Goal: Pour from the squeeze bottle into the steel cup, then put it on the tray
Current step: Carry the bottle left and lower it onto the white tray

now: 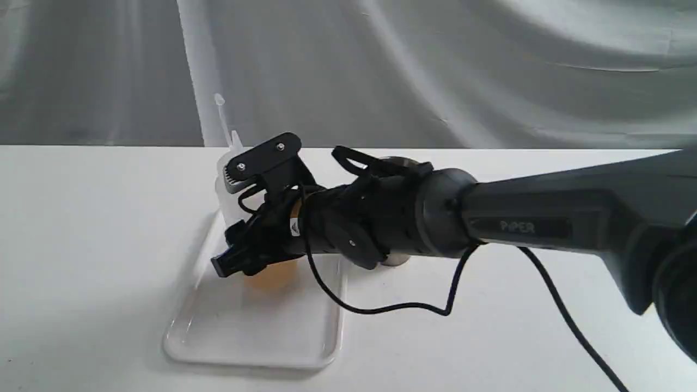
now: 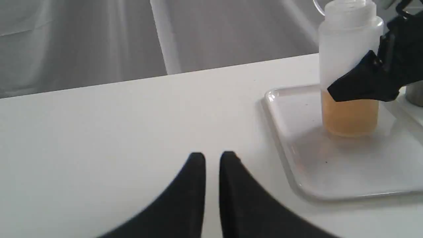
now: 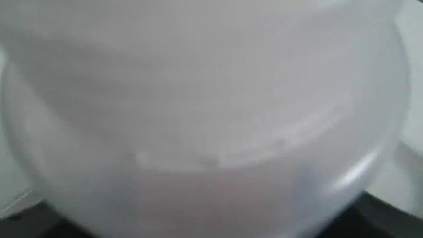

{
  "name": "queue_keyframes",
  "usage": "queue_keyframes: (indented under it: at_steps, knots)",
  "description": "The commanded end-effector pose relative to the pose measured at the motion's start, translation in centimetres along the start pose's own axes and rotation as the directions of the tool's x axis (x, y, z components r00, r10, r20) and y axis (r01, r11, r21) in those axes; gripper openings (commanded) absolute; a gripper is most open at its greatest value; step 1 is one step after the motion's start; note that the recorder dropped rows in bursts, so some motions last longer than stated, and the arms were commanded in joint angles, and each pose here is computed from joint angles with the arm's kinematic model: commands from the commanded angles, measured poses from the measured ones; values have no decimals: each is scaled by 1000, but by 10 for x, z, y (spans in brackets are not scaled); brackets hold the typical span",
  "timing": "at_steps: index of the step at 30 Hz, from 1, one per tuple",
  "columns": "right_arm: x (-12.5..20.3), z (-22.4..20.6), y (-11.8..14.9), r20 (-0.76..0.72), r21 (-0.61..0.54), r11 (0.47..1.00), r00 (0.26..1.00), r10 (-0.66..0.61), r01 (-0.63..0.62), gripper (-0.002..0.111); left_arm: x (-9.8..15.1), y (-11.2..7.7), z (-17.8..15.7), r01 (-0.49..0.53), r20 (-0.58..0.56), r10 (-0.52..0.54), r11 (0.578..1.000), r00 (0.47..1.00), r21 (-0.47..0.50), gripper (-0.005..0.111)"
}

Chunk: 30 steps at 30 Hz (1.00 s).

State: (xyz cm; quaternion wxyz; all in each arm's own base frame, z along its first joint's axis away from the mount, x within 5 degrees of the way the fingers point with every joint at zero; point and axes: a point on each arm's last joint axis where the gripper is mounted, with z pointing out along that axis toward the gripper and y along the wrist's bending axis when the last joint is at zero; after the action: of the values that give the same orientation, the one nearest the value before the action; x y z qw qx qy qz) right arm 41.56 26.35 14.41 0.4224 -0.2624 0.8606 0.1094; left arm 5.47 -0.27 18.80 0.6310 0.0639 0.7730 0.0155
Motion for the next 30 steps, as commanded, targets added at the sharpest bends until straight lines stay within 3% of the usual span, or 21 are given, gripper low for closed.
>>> queue_keyframes:
  at_steps: [1, 30]
  knots:
    - [-7, -5, 0, 33, -5, 1000, 999, 20, -20, 51, 1, 0, 0, 1, 7, -1, 1000, 1000, 2, 8]
    - [-4, -5, 0, 1, -4, 1000, 1000, 31, -31, 51, 1, 0, 0, 1, 7, -1, 1000, 1000, 2, 8]
